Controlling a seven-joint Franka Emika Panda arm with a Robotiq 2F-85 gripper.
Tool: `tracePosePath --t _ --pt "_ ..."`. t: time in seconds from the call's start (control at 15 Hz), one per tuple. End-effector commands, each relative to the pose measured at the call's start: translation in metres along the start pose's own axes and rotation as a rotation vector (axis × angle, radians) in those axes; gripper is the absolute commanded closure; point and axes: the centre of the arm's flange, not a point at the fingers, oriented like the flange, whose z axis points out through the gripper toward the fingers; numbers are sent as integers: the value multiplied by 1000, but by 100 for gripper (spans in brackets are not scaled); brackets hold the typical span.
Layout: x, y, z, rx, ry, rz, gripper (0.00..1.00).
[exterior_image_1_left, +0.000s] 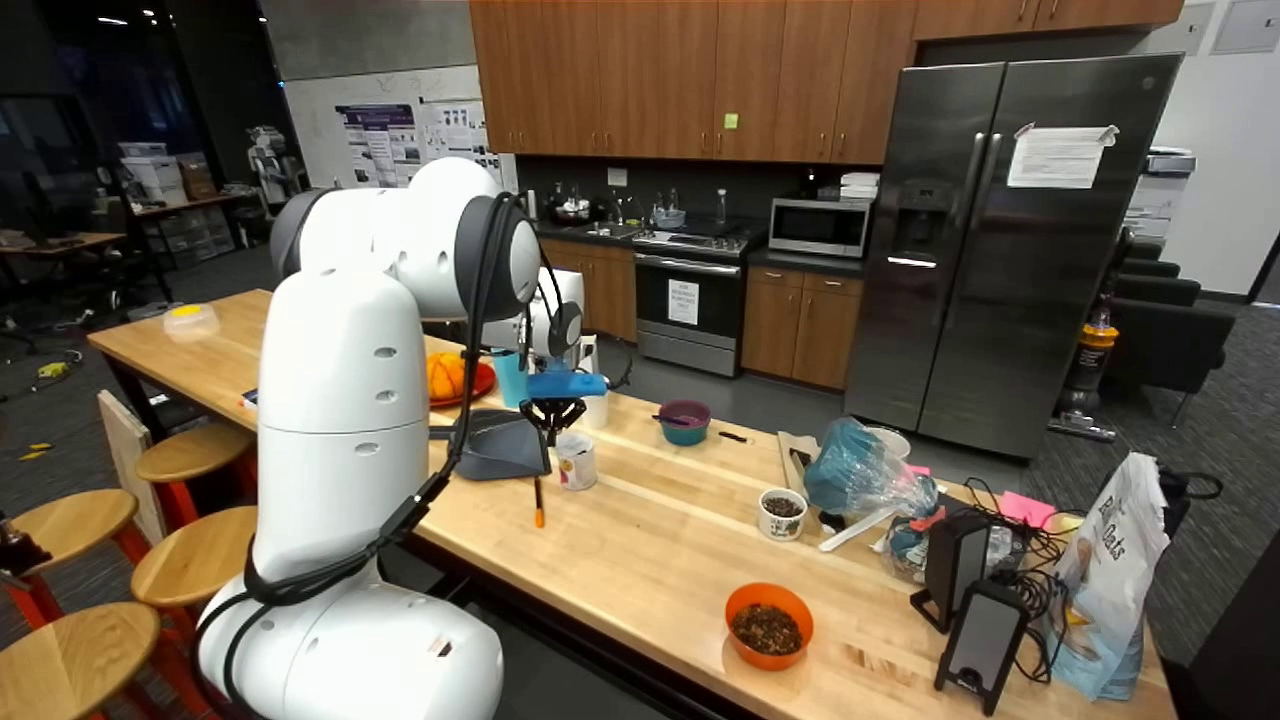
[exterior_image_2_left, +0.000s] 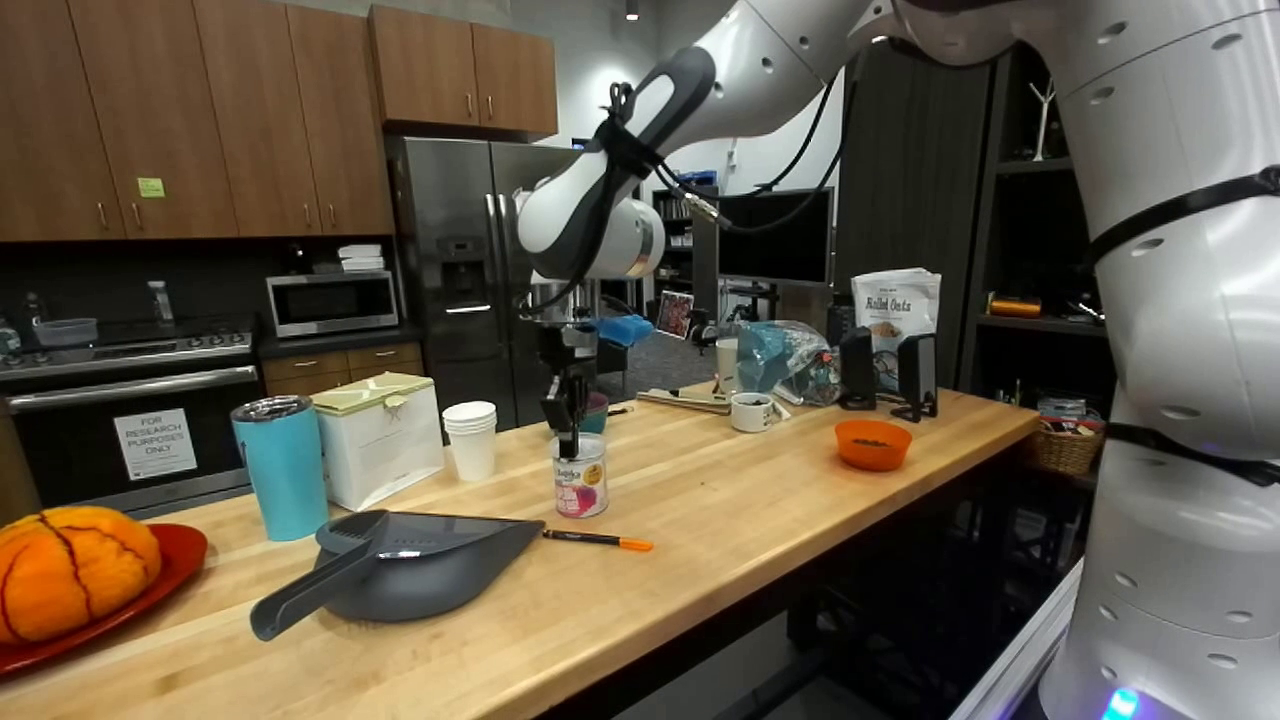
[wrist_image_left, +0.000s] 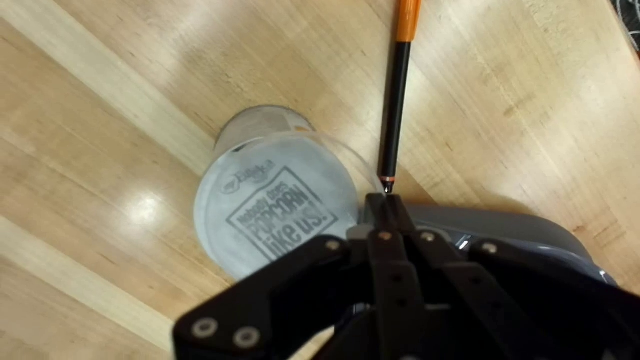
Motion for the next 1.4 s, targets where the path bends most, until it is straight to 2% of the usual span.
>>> tracePosePath --t 0.0,0.6,0.67,0.73,0.87,1.33 --pt "0 6 -5 4 0 6 100" --pt "-3 14 -5 3 -2 25 100" --pt "-3 14 -5 4 -7 20 74" --pt "-3 14 -4 7 -11 15 72" --pt "-4 13 -3 11 -17 12 63" --pt "-6 5 -2 19 -35 5 16"
